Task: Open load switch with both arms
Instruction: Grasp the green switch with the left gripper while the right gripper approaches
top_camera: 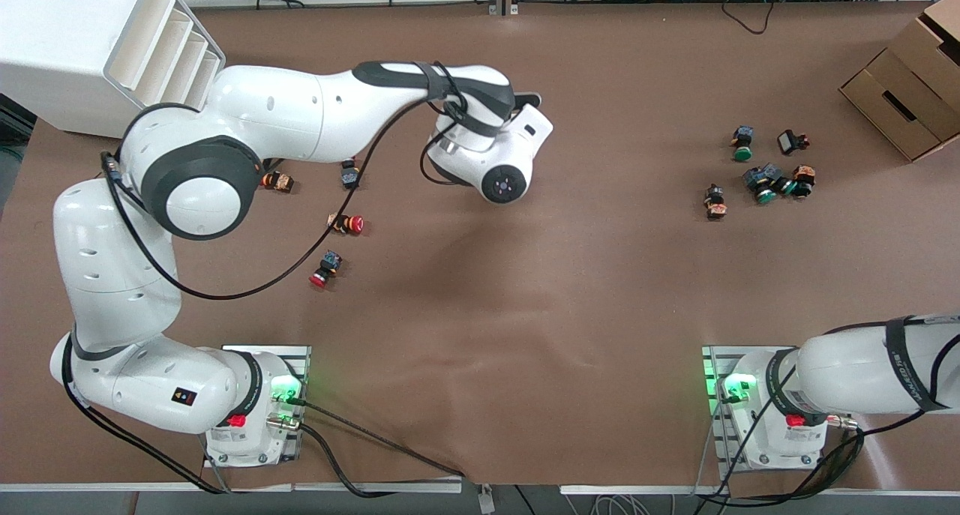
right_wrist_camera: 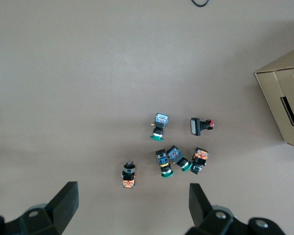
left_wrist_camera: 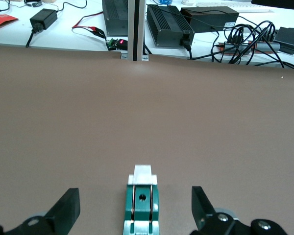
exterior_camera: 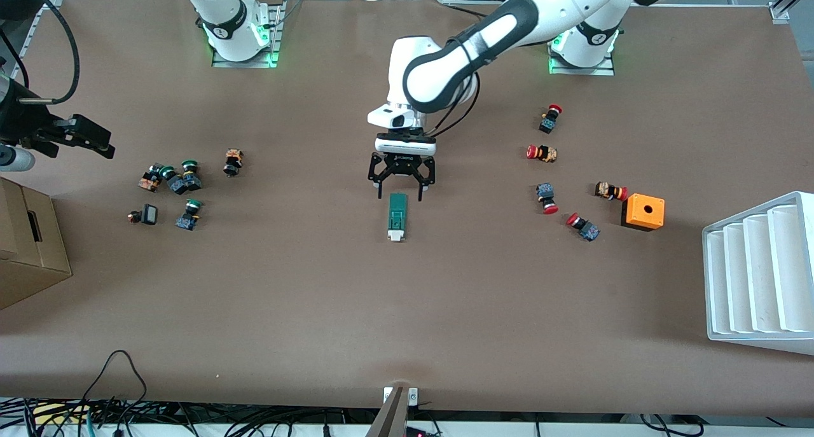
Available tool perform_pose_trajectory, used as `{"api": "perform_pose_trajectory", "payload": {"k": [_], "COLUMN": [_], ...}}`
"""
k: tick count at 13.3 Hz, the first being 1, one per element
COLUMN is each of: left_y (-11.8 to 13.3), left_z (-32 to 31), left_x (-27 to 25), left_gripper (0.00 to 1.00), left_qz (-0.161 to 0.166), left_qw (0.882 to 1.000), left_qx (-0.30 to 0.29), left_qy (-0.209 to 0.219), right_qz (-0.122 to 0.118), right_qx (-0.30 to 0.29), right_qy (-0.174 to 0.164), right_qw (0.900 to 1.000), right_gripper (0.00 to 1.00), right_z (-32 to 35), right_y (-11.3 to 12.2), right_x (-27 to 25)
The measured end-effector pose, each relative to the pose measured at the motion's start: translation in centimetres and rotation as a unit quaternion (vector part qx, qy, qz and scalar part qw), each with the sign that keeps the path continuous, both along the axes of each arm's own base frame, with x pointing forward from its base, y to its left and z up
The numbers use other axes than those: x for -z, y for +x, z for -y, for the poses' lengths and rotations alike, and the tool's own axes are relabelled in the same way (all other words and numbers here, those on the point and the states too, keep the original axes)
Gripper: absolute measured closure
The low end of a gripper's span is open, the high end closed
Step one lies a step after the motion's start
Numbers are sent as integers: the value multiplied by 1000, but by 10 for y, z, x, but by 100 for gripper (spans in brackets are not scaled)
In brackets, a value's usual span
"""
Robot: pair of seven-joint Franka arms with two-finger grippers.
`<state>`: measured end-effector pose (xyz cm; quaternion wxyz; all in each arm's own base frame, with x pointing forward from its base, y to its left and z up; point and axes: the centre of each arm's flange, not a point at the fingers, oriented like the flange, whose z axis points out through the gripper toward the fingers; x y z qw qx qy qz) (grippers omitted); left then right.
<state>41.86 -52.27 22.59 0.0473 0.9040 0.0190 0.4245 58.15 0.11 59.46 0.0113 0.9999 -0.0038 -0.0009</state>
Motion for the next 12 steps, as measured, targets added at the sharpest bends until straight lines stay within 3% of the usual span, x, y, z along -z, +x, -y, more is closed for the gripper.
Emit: {"api": "perform_pose_trajectory", "payload": {"k": [4,8,10,12], "left_y": [-21,-42,-49,-50], "left_z": [4,12,17,26], "left_x": [61,90,100,107], "left_gripper": [0,0,0,0], "left_qz": [45,61,67,78], "left_qw": [999,998,997,997], "left_qx": [-1,4,11,1], "left_qy": [27,29,29,25], "right_qz": [-30,-68,-70,-67], "right_qx": [-12,-36,-51,-31], "right_qy": [-28,-27,-19,11], "right_qw": [999,997,996,997], "right_gripper": [0,0,1,1], "right_z": [-5,-11,-34,-61], "right_y": [14,30,43,59], "right_x": [34,82,107,126]}}
